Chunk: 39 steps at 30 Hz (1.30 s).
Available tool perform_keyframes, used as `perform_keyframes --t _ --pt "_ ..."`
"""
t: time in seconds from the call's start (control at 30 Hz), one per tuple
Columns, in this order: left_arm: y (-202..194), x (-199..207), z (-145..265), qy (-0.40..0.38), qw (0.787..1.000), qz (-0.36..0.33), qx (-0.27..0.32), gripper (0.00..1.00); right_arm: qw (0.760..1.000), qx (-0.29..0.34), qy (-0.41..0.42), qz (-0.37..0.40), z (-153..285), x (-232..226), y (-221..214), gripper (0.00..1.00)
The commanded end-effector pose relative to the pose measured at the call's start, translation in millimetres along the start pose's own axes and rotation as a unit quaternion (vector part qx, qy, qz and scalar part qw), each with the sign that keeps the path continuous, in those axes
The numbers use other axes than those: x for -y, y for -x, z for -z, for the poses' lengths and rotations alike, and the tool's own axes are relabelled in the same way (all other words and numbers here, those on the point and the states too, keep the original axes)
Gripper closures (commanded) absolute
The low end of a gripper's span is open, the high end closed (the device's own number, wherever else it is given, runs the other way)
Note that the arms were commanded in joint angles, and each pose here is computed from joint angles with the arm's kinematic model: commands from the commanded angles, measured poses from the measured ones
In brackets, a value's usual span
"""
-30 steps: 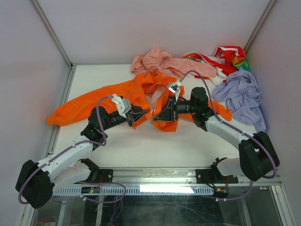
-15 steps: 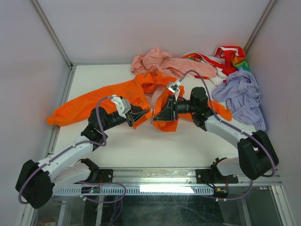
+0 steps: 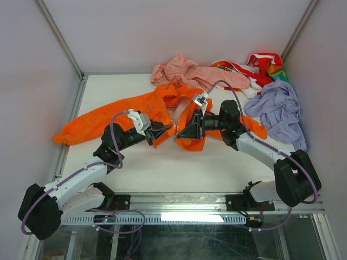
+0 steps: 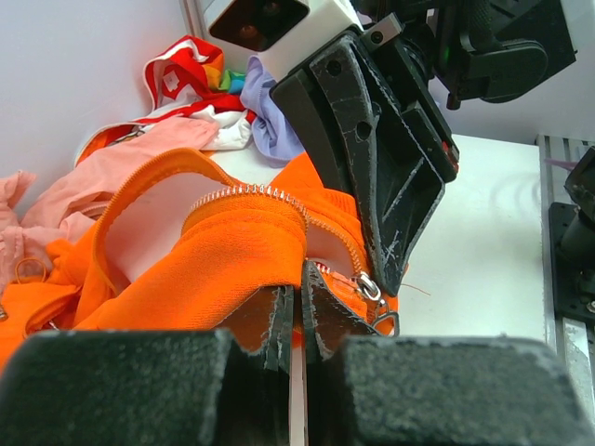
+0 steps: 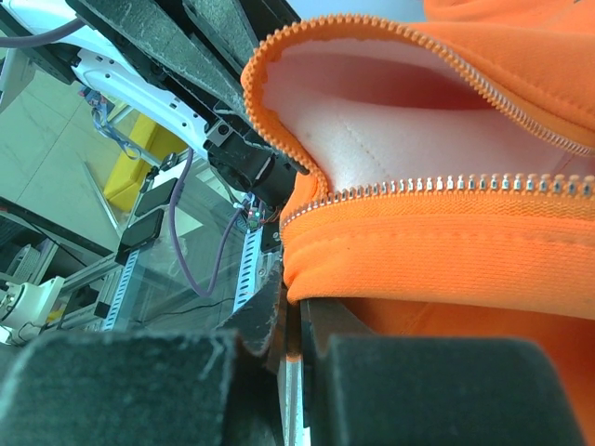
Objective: Zip up the jacket
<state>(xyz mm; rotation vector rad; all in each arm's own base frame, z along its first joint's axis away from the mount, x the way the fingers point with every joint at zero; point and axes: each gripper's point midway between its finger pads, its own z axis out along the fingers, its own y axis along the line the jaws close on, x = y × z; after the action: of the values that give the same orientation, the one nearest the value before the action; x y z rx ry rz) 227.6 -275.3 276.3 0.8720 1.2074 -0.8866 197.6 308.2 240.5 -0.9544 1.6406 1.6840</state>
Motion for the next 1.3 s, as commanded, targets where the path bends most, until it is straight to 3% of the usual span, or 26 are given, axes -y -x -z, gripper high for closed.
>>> perform_keyframes --t 0.0,1.27 --pt "38 -3 0 0.004 0.997 -0.043 0.064 1.0 0.999 0.009 0.025 0.039 0 -16 12 1.0" --pt "27 11 1 -0.033 0.998 -0.028 0.048 1.0 0.999 0.025 0.024 0.041 -3 -19 25 1.0"
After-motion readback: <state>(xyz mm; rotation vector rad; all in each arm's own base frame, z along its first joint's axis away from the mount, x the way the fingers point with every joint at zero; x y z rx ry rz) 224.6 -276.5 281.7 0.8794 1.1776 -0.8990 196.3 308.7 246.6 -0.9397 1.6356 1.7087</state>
